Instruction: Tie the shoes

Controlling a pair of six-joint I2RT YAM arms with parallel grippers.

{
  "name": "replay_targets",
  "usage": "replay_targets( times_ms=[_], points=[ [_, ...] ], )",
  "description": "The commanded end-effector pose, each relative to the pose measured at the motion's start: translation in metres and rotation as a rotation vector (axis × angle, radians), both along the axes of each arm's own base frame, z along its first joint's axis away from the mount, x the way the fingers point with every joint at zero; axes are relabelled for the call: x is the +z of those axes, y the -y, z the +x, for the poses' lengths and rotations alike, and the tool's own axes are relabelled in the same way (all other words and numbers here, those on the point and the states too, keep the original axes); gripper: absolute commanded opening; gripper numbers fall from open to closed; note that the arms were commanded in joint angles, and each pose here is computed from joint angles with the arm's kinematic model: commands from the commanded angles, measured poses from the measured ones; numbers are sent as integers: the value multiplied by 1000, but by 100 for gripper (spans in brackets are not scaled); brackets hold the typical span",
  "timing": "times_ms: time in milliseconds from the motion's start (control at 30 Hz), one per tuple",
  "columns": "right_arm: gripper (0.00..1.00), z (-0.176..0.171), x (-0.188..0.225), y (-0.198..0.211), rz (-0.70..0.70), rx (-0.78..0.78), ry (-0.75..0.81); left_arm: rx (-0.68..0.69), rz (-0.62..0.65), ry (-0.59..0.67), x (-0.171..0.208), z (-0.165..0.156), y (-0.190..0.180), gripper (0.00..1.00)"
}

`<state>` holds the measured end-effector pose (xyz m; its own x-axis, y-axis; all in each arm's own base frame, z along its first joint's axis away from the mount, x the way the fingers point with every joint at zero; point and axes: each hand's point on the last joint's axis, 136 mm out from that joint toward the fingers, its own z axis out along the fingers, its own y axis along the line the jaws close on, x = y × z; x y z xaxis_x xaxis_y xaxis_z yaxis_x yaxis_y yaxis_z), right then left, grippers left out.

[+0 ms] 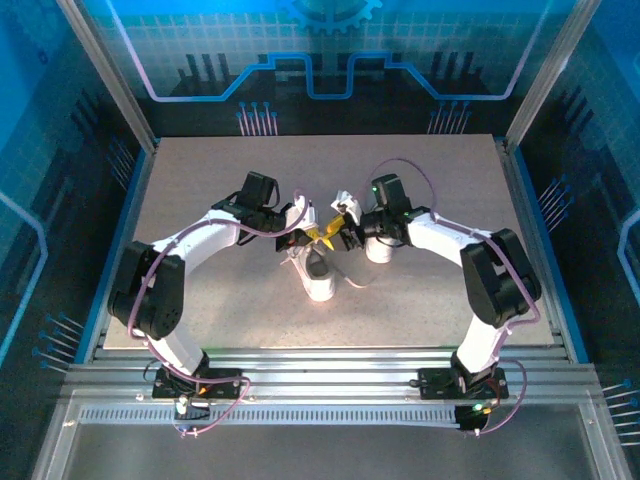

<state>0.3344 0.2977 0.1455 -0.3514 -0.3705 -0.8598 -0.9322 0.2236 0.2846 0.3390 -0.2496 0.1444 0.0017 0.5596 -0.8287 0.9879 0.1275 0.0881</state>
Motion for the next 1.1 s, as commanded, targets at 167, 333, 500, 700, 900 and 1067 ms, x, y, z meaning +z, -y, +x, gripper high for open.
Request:
replay_targets(
  times_ms=[167,333,500,700,900,1067],
  points=[
    [45,-3,9,24,54,-32,-16,-47,-41,2,14,-9,6,0],
    [51,-2,6,13,34,-5,25,-52,-41,-23,18,-9,7,0],
    [52,0,-2,1,14,28,16,-55,-34,-47,20,-11,7,0],
    [51,-7,-1,-13,16,71,43,-57,-29,-59,19,-12,6,0],
    [50,-6,5,-14,23,73,68,-62,-21,-64,16,-11,6,0],
    [48,-4,9,-15,22,82,97,-67,-17,-79,13,-11,7,0]
  ],
)
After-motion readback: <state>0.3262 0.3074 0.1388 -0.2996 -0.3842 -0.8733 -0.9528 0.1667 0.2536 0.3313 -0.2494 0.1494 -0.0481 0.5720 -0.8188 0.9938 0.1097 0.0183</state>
